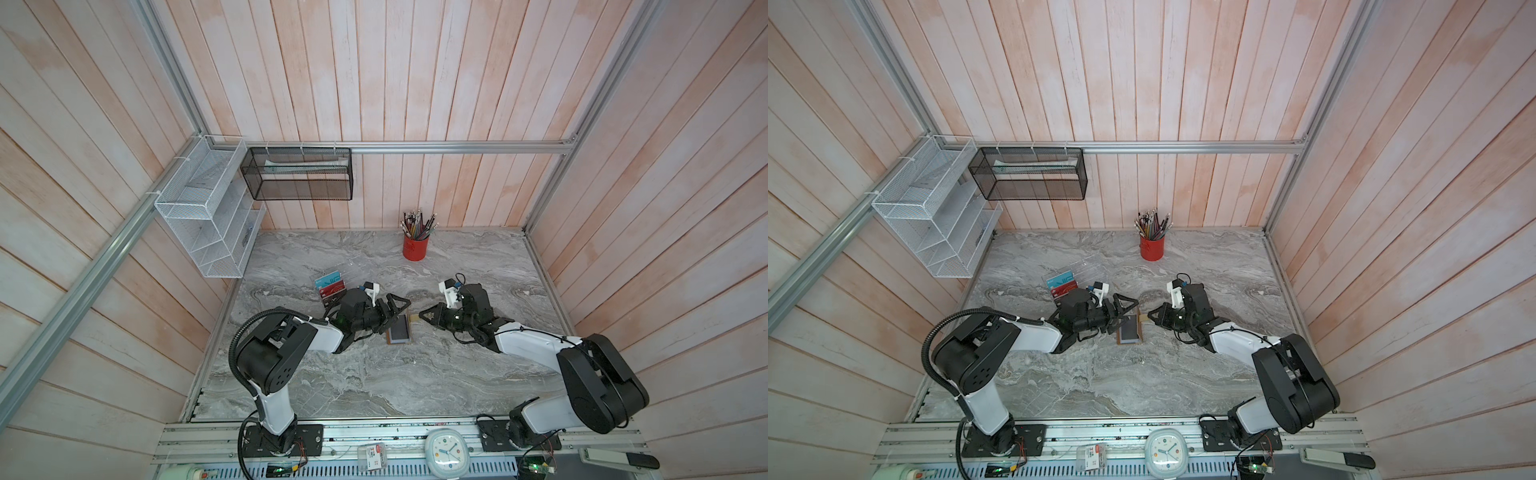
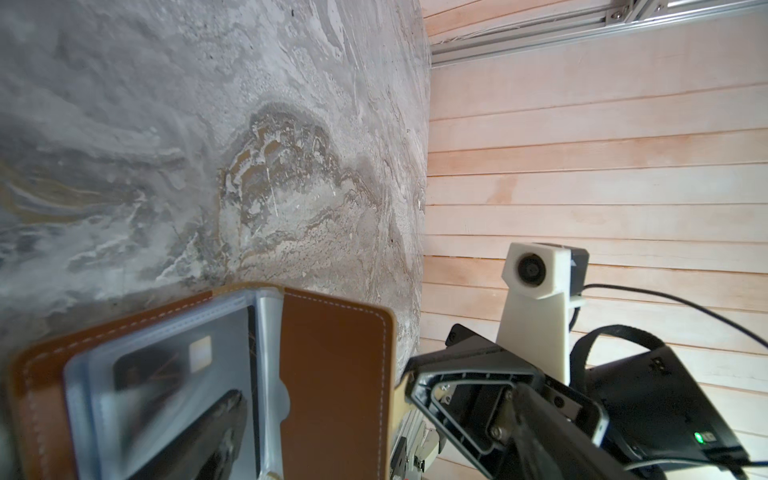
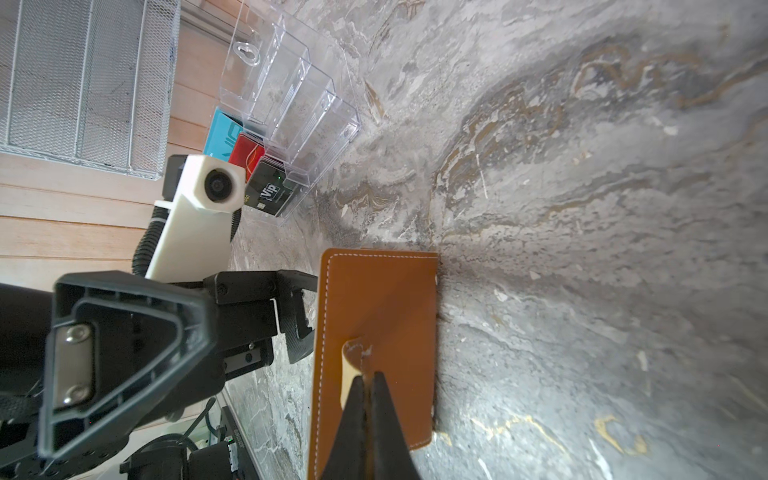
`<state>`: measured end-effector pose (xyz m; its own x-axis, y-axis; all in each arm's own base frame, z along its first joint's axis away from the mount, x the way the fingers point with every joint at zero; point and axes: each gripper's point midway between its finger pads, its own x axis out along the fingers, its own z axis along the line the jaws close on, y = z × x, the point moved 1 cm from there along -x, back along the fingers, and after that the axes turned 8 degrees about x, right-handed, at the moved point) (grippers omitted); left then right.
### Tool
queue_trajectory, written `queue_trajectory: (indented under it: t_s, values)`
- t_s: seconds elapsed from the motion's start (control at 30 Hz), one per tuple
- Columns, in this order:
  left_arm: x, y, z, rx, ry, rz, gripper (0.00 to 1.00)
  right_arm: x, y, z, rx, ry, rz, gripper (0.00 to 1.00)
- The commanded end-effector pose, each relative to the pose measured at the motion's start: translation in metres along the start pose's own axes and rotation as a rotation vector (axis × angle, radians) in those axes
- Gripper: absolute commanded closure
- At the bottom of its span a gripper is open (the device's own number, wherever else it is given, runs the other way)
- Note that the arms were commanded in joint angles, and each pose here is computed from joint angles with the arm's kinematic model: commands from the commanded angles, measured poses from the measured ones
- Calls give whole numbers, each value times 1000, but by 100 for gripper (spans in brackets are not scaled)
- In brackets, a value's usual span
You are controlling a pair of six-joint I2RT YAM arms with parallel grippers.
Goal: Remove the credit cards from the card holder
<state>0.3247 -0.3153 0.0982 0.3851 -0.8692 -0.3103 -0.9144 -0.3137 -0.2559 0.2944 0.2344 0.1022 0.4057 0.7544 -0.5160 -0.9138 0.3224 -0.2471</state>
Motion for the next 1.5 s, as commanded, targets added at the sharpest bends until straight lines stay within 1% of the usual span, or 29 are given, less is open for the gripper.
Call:
queue_trajectory:
  t_s: [0.0, 0.17, 0.37, 0.5, 0.73, 0.9, 1.1, 1.23, 1.47]
  values:
    - [9, 0, -5, -23, 38, 5, 0, 1, 6, -9, 2, 5, 22, 100]
    - [13, 6, 5, -45, 18, 9, 0, -1, 8, -18, 2, 30, 18, 100]
    - [12, 15, 22, -74, -23, 12, 0, -6, 7, -39, -9, 128, -6, 100]
    - [10, 19, 30, -86, -38, 15, 0, -11, 6, -53, -17, 194, -21, 98]
    - [11, 22, 35, -97, -43, 17, 0, -15, 2, -81, -36, 335, -43, 95]
    - [14, 20, 22, -92, -5, 28, 0, -18, -4, -98, -67, 440, -62, 94]
    - [20, 13, -10, -102, 76, 39, 0, -17, -7, -107, -98, 481, -73, 94]
    - [26, 10, -24, -117, 120, 46, 0, -14, -9, -106, -114, 469, -76, 94]
    - [44, 11, -35, -155, 161, 69, 0, -4, -10, -99, -135, 428, -51, 94]
